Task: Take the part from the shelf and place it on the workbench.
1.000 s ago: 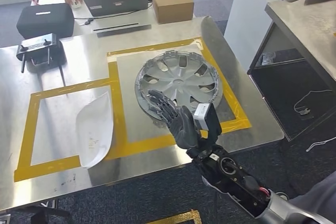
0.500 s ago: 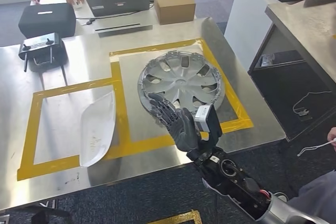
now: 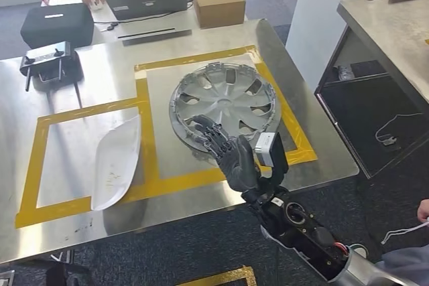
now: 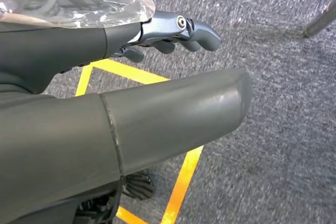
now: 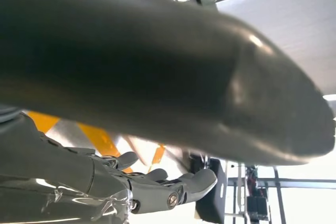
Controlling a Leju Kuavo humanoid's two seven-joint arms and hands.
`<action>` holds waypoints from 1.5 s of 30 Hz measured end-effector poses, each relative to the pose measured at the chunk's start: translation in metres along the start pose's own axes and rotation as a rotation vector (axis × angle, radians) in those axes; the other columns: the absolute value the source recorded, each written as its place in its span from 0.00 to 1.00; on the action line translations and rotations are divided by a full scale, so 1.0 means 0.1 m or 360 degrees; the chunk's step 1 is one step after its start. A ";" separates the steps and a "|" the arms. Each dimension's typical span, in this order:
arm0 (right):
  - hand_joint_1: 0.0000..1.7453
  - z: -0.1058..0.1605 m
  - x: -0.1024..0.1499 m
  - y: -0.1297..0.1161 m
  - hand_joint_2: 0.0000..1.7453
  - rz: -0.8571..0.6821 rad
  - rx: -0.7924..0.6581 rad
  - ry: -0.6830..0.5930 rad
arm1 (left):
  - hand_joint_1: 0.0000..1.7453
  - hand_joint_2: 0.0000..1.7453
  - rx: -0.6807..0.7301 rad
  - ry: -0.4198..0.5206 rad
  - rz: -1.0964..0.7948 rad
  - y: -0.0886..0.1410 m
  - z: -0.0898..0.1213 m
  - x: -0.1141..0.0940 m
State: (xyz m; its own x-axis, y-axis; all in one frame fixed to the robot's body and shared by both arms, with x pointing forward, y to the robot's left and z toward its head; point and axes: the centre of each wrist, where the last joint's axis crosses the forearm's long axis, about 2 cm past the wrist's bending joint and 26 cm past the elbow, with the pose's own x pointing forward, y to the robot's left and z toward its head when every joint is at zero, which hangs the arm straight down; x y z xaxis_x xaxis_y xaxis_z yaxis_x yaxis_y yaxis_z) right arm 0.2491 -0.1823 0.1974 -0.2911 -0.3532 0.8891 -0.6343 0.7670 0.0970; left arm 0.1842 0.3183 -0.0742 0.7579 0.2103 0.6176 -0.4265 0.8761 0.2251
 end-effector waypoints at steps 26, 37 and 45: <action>0.00 -0.04 -0.03 0.04 0.00 -0.0036 -0.0012 -0.0013 | 0.00 0.00 -0.0002 -0.0001 -0.0001 -0.01 0.00 0.03; 0.00 -0.06 -0.02 0.04 0.00 -0.0043 0.0003 -0.0029 | 0.00 0.00 0.0019 0.0014 0.0009 0.01 -0.01 0.01; 0.00 -0.10 -0.03 0.05 0.00 -0.0055 0.0008 -0.0036 | 0.00 0.00 0.0038 0.0010 0.0028 0.04 -0.02 0.02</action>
State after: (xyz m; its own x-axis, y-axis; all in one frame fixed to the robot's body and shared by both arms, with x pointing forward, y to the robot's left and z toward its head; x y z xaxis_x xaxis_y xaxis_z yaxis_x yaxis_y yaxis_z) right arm 0.2541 -0.1725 0.1997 -0.2849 -0.3917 0.8749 -0.6481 0.7512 0.1252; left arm 0.1853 0.3229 -0.0734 0.7532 0.2282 0.6169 -0.4513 0.8616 0.2323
